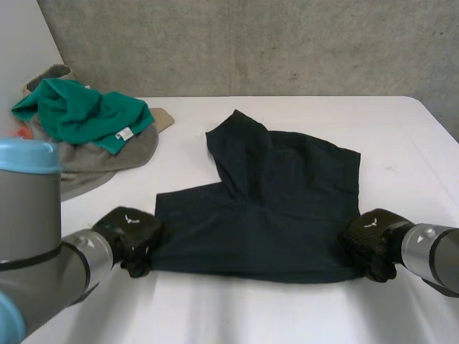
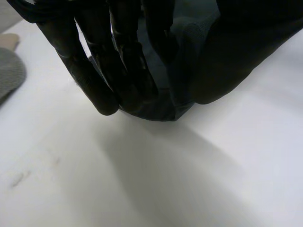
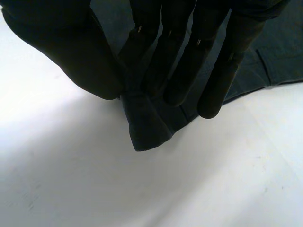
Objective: Fold the laundry.
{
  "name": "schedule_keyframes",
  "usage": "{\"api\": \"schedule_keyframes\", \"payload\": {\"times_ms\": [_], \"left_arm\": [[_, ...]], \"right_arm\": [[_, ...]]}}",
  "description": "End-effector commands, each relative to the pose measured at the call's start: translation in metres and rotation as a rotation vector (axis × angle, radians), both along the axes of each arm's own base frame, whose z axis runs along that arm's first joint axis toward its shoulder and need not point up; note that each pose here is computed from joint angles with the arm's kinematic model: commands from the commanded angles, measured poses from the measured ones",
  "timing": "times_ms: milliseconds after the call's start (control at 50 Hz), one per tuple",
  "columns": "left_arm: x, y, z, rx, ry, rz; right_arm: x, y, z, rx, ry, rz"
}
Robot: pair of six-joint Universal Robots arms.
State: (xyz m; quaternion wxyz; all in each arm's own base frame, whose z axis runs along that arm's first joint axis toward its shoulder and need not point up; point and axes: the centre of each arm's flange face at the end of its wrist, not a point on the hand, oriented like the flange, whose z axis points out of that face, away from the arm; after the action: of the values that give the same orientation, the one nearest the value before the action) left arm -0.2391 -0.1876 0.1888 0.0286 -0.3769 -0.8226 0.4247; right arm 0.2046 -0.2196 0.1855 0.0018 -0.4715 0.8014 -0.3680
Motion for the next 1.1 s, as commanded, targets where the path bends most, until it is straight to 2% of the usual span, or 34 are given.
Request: {"api": "schedule_keyframes", "payload": {"times_ms": [20,140,160,220,300,380,460,540,620,780,1100], "left_arm": [[-0.009,0.019,0.002,-0.010,-0.068,-0.138],[-0.027,0.000,0.031,-0.173,-0.023,-0.183],[-0.037,-0.014,0.046,-0.270,0.023,-0.198],[-0.058,-0.049,0.057,-0.407,0.089,-0.234],[-0.089,-0.101,0.064,-0.581,0.133,-0.318],[-0.113,-0.135,0.049,-0.606,0.112,-0.395],[-0.130,-0.155,0.020,-0.555,0.082,-0.477],[-0.140,-0.160,-0.012,-0.496,0.061,-0.584],[-0.147,-0.165,-0.035,-0.537,0.030,-0.660],[-0.151,-0.182,-0.055,-0.682,-0.014,-0.713],[-0.168,-0.175,-0.074,-0.855,-0.090,-0.838]], "right_arm": [[0.002,-0.001,-0.005,-0.044,-0.016,0.026],[0.005,-0.001,-0.011,-0.068,-0.034,0.026],[0.007,0.000,-0.013,-0.072,-0.044,0.022],[0.008,-0.001,-0.016,-0.085,-0.058,0.013],[0.012,0.001,-0.023,-0.095,-0.075,0.014],[0.012,0.000,-0.029,-0.094,-0.077,0.003],[0.012,0.000,-0.035,-0.089,-0.073,0.004],[0.012,-0.003,-0.038,-0.090,-0.071,0.005],[0.011,-0.005,-0.039,-0.089,-0.074,-0.005],[0.008,-0.011,-0.039,-0.106,-0.081,-0.019],[0.005,-0.013,-0.038,-0.105,-0.082,-0.030]]}}
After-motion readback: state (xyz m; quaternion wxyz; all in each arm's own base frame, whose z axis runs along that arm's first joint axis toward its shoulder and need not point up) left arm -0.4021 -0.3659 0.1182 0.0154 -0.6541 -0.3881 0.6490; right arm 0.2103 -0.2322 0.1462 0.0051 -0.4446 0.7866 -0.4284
